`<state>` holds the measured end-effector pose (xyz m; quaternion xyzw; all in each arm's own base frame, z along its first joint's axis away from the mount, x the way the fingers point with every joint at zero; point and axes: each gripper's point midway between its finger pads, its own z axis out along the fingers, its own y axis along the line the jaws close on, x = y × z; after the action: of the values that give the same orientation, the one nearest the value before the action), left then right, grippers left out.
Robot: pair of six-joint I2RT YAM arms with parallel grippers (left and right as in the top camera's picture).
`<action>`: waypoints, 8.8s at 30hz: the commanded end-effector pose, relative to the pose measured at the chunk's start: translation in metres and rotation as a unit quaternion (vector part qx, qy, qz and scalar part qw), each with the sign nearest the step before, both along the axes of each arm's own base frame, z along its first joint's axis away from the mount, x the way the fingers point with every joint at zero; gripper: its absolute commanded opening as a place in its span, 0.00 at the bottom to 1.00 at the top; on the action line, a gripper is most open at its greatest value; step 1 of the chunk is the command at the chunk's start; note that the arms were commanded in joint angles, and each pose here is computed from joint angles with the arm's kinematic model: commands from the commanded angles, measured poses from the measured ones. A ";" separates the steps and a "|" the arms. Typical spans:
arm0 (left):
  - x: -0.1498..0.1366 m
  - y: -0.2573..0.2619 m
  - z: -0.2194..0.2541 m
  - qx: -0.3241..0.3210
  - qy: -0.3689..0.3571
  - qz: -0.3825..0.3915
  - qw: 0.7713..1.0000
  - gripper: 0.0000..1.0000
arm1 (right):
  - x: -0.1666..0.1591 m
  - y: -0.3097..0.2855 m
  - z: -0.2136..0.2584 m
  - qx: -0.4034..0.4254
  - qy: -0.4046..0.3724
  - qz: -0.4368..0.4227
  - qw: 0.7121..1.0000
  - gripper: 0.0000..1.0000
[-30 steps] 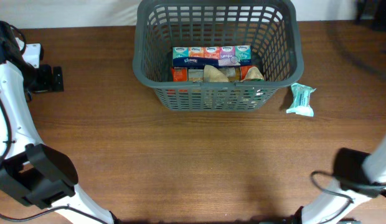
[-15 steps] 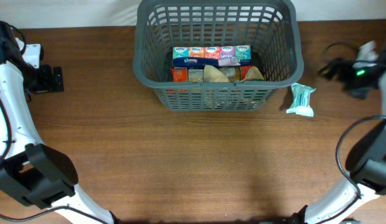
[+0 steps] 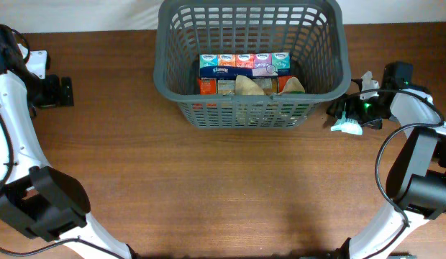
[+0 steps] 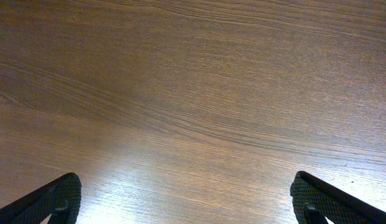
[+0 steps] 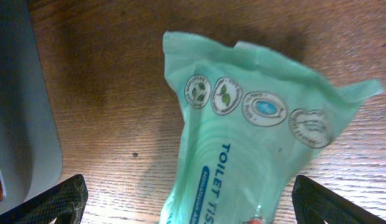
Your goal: Pack container
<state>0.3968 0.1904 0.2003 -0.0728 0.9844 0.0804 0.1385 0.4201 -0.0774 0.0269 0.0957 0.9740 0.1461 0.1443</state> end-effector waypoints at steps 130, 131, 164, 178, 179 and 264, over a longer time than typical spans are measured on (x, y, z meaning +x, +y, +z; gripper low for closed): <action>0.000 -0.001 0.000 -0.007 -0.003 0.007 1.000 0.99 | -0.029 -0.084 0.367 -0.251 -0.199 -0.188 0.929 0.99; 0.000 -0.001 0.000 -0.007 -0.003 0.007 1.000 0.99 | -0.029 -0.084 0.367 -0.251 -0.198 -0.188 0.929 0.99; 0.000 -0.001 0.000 -0.007 -0.003 0.007 1.000 0.99 | -0.135 -0.004 0.519 -0.155 -0.565 -0.191 0.788 0.99; 0.000 -0.001 0.000 -0.007 -0.003 0.007 1.000 0.99 | -0.223 0.026 0.303 -0.095 -0.570 -0.235 0.782 0.99; 0.000 -0.001 0.000 -0.007 -0.003 0.007 1.000 0.99 | -0.222 0.026 0.288 -0.094 -0.563 -0.236 0.786 0.99; -0.097 -0.111 0.093 0.072 -0.166 -0.109 0.977 0.99 | -0.188 0.069 0.113 -0.036 -0.466 -0.148 0.872 0.99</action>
<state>0.3106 0.0873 0.3103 0.0140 0.9465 0.1106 0.3029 0.2317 -0.0108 0.1402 0.1579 0.7742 0.1113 0.6028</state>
